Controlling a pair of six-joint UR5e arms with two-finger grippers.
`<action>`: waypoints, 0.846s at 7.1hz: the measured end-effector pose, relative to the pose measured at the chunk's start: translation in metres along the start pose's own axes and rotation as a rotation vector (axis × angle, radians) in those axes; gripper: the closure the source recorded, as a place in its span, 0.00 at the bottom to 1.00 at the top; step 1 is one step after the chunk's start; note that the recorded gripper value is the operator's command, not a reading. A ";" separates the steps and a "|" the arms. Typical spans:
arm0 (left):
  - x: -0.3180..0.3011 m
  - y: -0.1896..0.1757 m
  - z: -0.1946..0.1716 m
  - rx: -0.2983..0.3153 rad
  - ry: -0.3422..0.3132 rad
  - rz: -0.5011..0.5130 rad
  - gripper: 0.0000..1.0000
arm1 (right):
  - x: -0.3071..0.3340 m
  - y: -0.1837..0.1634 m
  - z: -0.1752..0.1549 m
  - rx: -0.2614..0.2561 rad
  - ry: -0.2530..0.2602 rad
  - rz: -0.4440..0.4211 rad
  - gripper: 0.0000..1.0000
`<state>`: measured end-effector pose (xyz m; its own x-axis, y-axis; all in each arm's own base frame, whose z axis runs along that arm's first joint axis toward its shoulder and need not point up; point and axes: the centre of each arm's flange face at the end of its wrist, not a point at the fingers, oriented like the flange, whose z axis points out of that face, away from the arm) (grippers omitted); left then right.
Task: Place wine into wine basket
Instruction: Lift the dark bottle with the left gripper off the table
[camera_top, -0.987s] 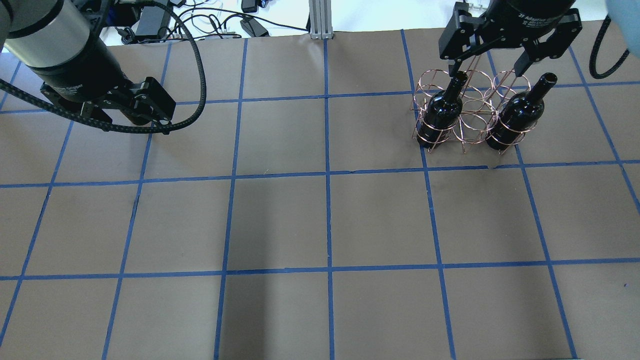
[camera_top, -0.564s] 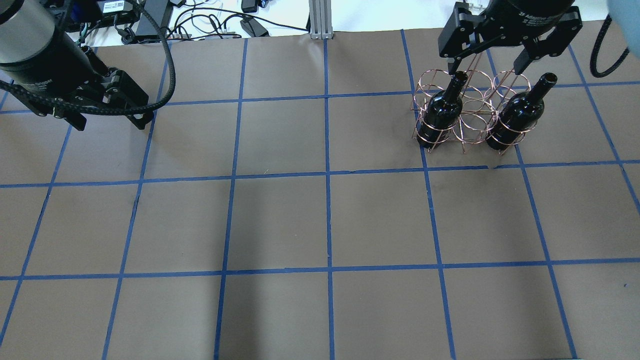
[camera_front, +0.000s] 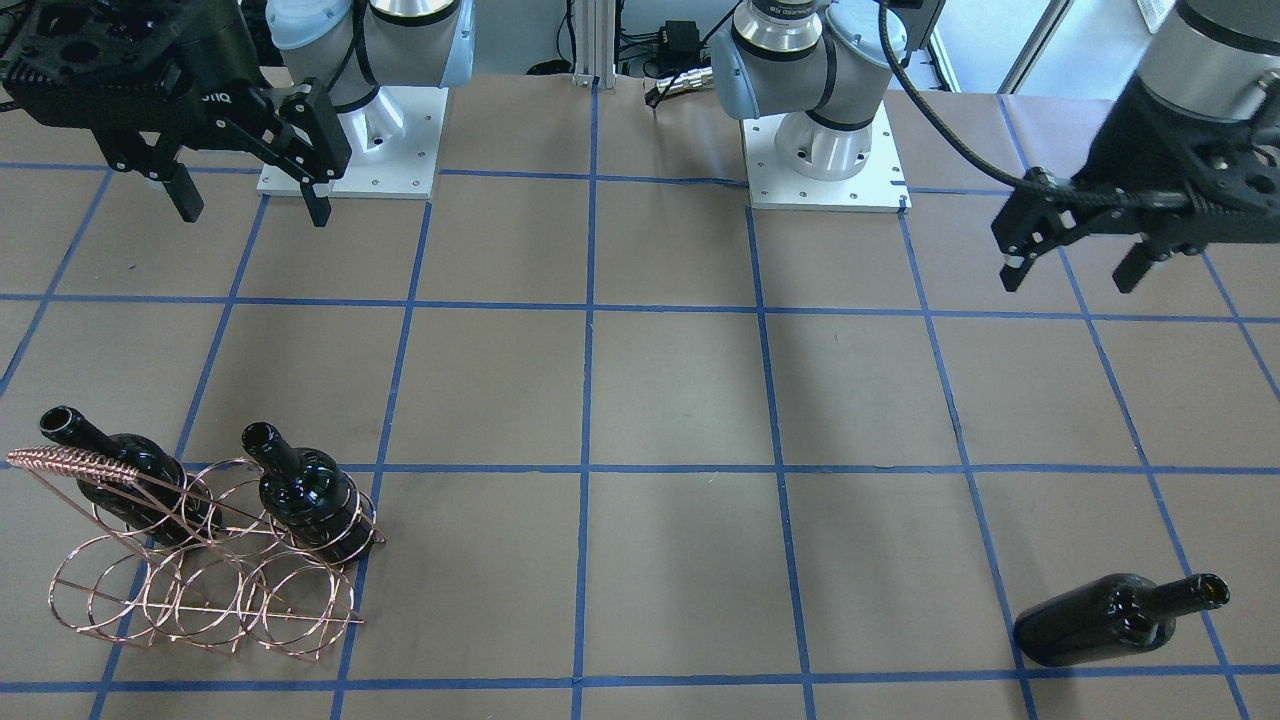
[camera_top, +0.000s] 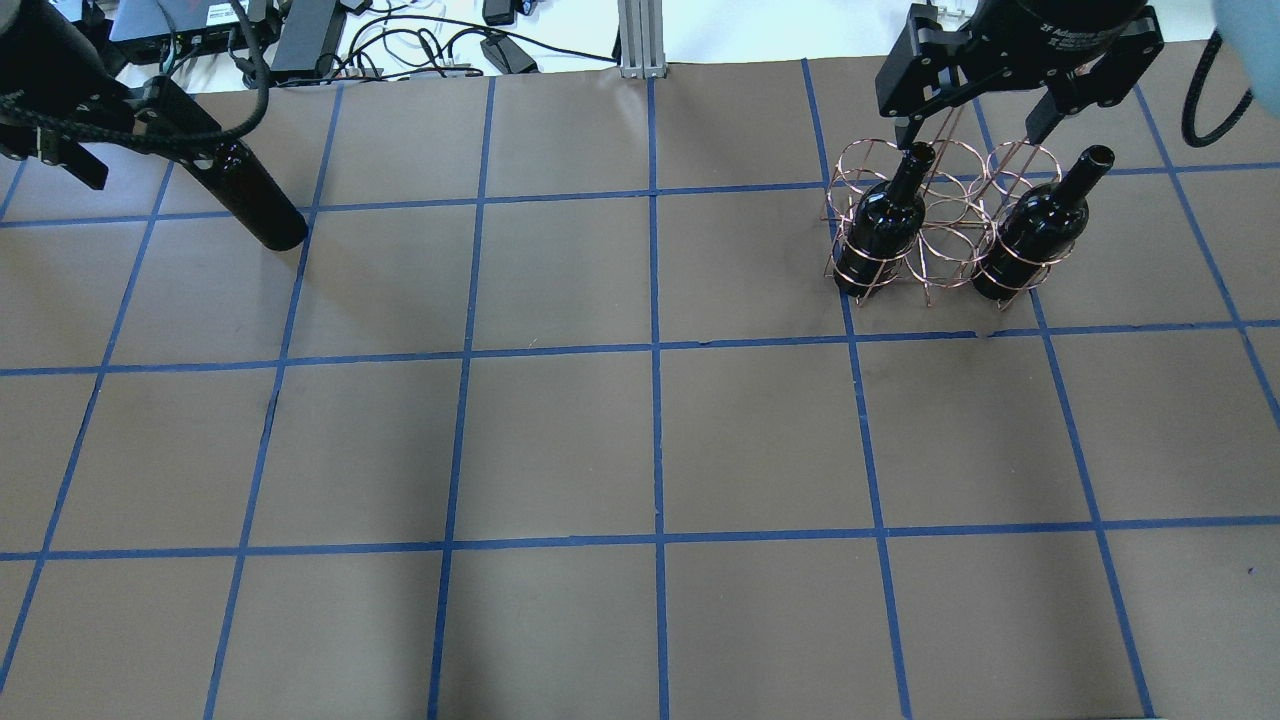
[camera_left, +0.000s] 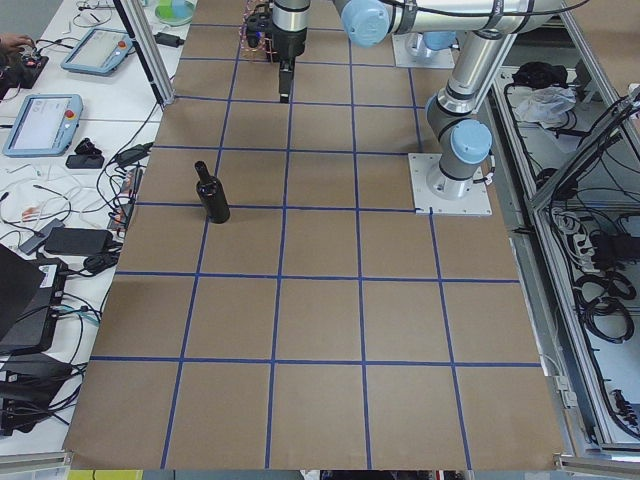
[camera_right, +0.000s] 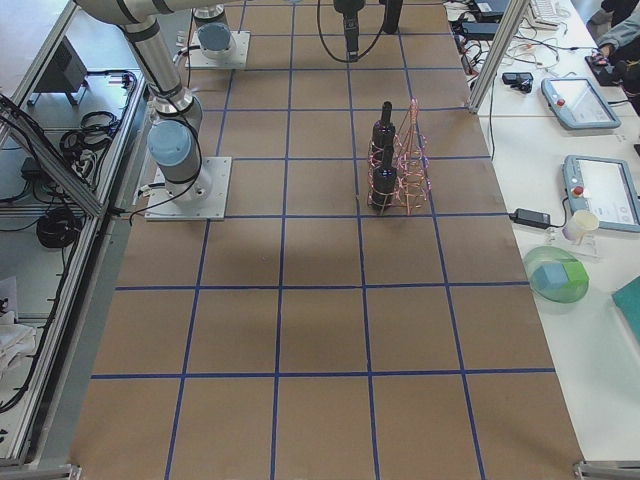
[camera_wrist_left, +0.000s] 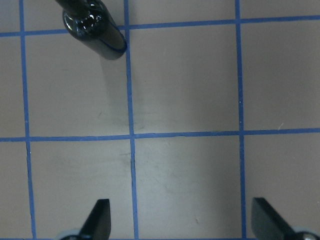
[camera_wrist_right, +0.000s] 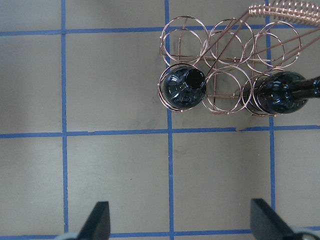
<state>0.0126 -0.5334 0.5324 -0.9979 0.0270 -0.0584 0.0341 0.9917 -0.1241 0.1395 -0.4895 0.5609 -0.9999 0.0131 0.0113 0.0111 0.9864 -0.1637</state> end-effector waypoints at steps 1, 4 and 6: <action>-0.022 -0.021 0.009 -0.001 0.006 0.004 0.00 | 0.000 0.000 -0.001 0.004 -0.001 -0.004 0.00; -0.076 -0.079 0.053 0.017 0.039 0.024 0.00 | 0.000 0.000 -0.001 0.007 0.001 -0.008 0.00; -0.104 -0.113 0.085 0.045 0.062 0.020 0.00 | 0.000 0.000 -0.002 0.011 -0.001 -0.011 0.00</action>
<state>0.1174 -0.6594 0.4685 -0.9984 0.0563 0.0000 0.0555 0.9843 -0.1676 0.1401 -0.4888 0.5633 -0.9999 0.0018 0.0123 -0.0004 0.9847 -0.1741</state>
